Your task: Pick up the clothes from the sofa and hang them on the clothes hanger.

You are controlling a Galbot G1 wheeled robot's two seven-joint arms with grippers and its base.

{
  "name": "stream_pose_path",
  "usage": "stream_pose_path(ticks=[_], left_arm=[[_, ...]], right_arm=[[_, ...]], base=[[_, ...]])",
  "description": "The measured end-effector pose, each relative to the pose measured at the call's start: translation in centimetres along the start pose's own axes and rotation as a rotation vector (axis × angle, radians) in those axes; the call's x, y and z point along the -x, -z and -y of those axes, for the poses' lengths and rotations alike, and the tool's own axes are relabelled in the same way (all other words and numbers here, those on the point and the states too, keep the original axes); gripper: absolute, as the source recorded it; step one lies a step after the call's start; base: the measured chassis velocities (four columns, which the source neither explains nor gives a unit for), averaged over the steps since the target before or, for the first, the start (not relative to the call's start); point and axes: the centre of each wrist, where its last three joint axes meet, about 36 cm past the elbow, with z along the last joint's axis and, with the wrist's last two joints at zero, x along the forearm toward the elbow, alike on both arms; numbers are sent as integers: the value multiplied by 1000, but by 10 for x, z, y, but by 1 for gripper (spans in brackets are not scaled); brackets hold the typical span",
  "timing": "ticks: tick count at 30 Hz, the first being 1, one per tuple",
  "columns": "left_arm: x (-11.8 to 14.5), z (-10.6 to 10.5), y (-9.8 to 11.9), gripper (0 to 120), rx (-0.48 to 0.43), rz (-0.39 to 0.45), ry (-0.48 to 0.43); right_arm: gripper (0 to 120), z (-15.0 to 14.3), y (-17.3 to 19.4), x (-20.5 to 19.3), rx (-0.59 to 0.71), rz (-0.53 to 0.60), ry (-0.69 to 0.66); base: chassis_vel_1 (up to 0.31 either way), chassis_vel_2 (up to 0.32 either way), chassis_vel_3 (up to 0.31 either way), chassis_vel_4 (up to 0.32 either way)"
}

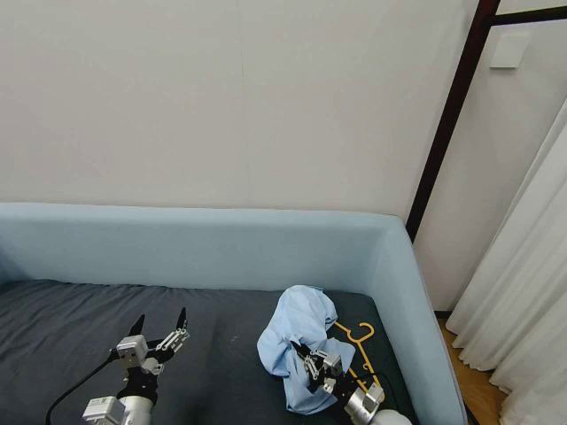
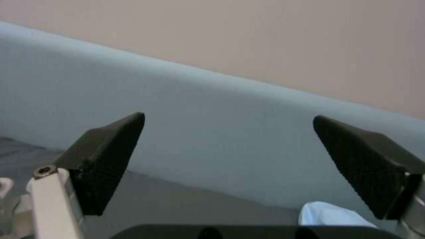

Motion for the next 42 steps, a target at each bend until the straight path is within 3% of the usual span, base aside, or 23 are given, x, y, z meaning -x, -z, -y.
stream_pose_path(ticks=[7,11,13,16,20,21,22,24,26,29,31,32,35,38,42], left_arm=[[-4,-3,-2,100,16,19,16],[-5,-7,-2,100,27,23,26],[-6,-8,-2,100,29,24,27],[-7,-8,-2,100,41,27,28],[-9,-6,-4,100,47,27,29],[-9,-6,-4,100,48,27,29],[-10,-6,-4,100,49,26,29],[-11,-6,-5,100,51,27,30],[-12,-5,-5,100,55,27,33],[-12,-5,-6,100,57,25,34],[-14,-5,-7,100,61,23,36],[-14,-5,-7,100,61,23,36],[-15,-6,-6,100,65,24,39],[-15,-7,-6,100,67,25,39],[-14,-7,-6,100,69,24,40]], right_arm=[[26,-25,8,1,35,43,44],[47,-40,40,12,102,140,128],[50,-41,49,15,119,157,131],[65,-38,72,22,191,157,-20],[75,-29,81,27,239,153,-147],[77,-28,82,28,243,154,-157],[86,-24,85,28,253,158,-180],[90,-21,88,27,255,159,-181],[98,-34,88,17,207,132,-64],[99,-39,86,14,185,117,-14],[100,-42,76,0,62,47,163],[100,-42,76,0,62,47,163],[100,-22,67,-16,-83,-39,296],[100,-10,67,-22,-157,-72,324],[100,35,80,-33,-380,-206,387]], base=[[0,0,0,0],[0,0,0,0],[0,0,0,0],[0,0,0,0],[0,0,0,0],[0,0,0,0],[0,0,0,0],[0,0,0,0],[0,0,0,0],[0,0,0,0],[0,0,0,0],[0,0,0,0],[0,0,0,0],[0,0,0,0],[0,0,0,0]])
